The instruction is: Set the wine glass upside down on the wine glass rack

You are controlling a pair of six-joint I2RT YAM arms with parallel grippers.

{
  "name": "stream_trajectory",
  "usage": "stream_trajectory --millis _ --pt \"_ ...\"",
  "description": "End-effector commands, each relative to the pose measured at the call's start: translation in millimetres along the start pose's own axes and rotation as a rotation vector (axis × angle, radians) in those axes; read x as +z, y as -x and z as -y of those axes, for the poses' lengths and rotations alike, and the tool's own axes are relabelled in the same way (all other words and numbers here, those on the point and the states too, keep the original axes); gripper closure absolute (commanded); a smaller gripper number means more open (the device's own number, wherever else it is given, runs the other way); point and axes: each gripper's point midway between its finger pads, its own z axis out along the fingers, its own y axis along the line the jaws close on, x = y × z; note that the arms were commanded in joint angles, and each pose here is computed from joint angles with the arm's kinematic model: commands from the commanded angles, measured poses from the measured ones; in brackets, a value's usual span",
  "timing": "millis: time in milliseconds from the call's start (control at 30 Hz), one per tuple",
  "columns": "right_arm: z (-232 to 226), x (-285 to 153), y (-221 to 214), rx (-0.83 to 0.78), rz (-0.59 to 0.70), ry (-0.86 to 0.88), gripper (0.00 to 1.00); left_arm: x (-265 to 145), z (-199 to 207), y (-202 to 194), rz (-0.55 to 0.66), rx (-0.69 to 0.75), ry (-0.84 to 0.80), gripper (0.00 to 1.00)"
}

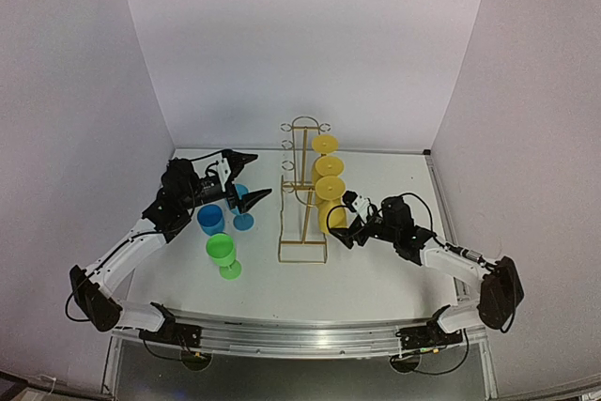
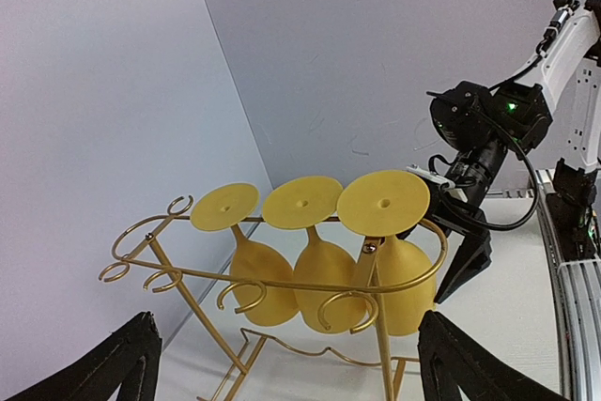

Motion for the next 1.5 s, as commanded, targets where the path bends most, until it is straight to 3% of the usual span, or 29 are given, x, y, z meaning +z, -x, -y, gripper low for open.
stream_trajectory --millis 0,367,667,767,867,967,1067,1233,1467 --pt "0 -3 20 -0.005 0.04 0.005 0.03 -3 -9 27 0.059 0.058 0.017 0.05" --pt "-3 -38 53 0.046 0.123 -0.015 0.02 -17 -19 5 -0.042 -0.095 0.088 0.05" --pt "-4 -62 54 0.1 0.07 -0.051 0.02 -49 1 -27 -0.199 -0.186 0.093 0.06" --pt "-2 -71 58 0.129 0.052 -0.067 0.02 -60 10 -49 -0.345 -0.155 0.065 0.11" --pt "2 -82 61 0.162 0.044 -0.106 0.02 -73 13 -90 -0.619 -0.187 0.011 0.19" --pt "5 -94 66 0.188 0.058 -0.146 0.02 -99 29 -117 -0.86 -0.181 -0.145 0.24" --pt "7 -103 70 0.24 0.069 -0.163 0.02 -126 41 -134 -1.025 -0.17 -0.32 0.26" --pt "7 -107 68 0.283 0.062 -0.168 0.02 -146 43 -159 -1.131 -0.037 -0.468 0.23" --pt "4 -109 70 0.303 0.071 -0.158 0.03 -138 38 -200 -1.128 0.161 -0.566 0.22"
